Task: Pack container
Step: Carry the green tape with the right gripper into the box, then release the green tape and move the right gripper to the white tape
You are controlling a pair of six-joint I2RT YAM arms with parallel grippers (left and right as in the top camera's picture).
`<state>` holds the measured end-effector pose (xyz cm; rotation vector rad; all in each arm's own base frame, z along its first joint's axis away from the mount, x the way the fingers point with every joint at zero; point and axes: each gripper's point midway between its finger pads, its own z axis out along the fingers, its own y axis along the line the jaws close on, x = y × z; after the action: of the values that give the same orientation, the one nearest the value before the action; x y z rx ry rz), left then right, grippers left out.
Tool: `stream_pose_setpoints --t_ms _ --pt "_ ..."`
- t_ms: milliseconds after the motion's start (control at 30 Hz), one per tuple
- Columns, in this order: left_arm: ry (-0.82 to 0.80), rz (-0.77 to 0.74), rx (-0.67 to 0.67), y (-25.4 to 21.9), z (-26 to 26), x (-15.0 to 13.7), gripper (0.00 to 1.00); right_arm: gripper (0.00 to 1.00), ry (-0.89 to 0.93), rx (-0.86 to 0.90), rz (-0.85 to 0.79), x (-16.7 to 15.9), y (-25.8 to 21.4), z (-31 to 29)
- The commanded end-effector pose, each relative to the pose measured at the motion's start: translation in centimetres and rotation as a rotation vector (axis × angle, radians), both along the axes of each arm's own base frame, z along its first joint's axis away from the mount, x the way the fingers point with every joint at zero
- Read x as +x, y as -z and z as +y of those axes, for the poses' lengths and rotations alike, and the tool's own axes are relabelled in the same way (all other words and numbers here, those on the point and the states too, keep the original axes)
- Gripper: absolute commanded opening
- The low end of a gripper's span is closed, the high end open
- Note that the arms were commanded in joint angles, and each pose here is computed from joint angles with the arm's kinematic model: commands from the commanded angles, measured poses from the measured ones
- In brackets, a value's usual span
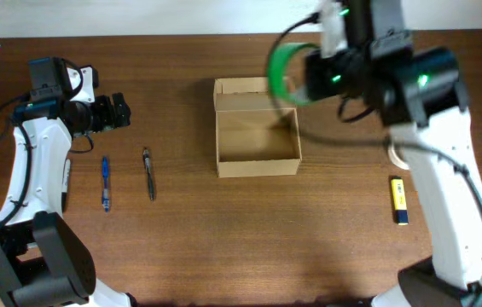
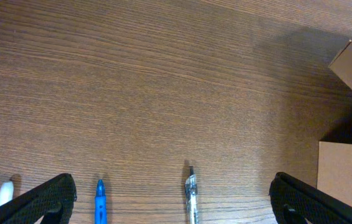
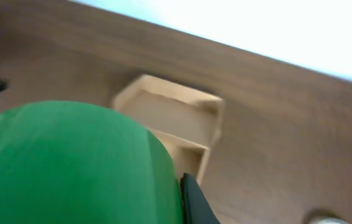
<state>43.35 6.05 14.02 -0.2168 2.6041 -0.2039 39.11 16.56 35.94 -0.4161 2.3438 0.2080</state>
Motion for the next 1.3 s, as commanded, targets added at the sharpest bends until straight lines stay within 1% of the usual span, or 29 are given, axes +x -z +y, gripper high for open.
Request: stream_pose_setpoints --t_ms 0,100,233,367,433,633,867,967,1267 --pt "0.017 -0.013 -0.003 -0.3 0.0 0.4 0.99 0.04 -0.101 -0.173 0.048 1.0 4.5 2.3" --pt "0.017 -0.013 -0.003 -0.3 0.0 0.4 0.99 0.04 -0.244 -0.272 0.092 0.9 7.6 4.8" --pt "0.017 -0.013 -0.003 -0.3 0.0 0.4 0.99 0.04 -0.359 -0.354 0.142 1.1 11.3 7.1" --pt "0.017 -0.013 -0.003 -0.3 0.0 0.4 0.99 0.04 -0.390 -0.443 0.190 2.4 15.1 7.3" --pt "0.017 -0.014 -0.002 -0.3 0.0 0.4 0.99 0.04 -0.386 -0.458 0.230 3.1 16.9 6.8" --pt "0.017 -0.013 -0.003 -0.3 0.0 0.4 0.99 0.04 -0.423 -0.418 0.355 3.6 21.6 6.6" --pt "0.017 -0.014 -0.002 -0.3 0.0 0.4 0.99 0.04 -0.447 -0.408 0.429 3.9 26.0 7.4" --pt "0.017 -0.013 -0.003 -0.3 0.0 0.4 0.99 0.04 -0.452 -0.378 0.471 3.7 27.9 8.1" --pt "0.017 -0.013 -0.003 -0.3 0.0 0.4 0.99 0.04 -0.423 -0.372 0.504 4.4 31.0 8.4"
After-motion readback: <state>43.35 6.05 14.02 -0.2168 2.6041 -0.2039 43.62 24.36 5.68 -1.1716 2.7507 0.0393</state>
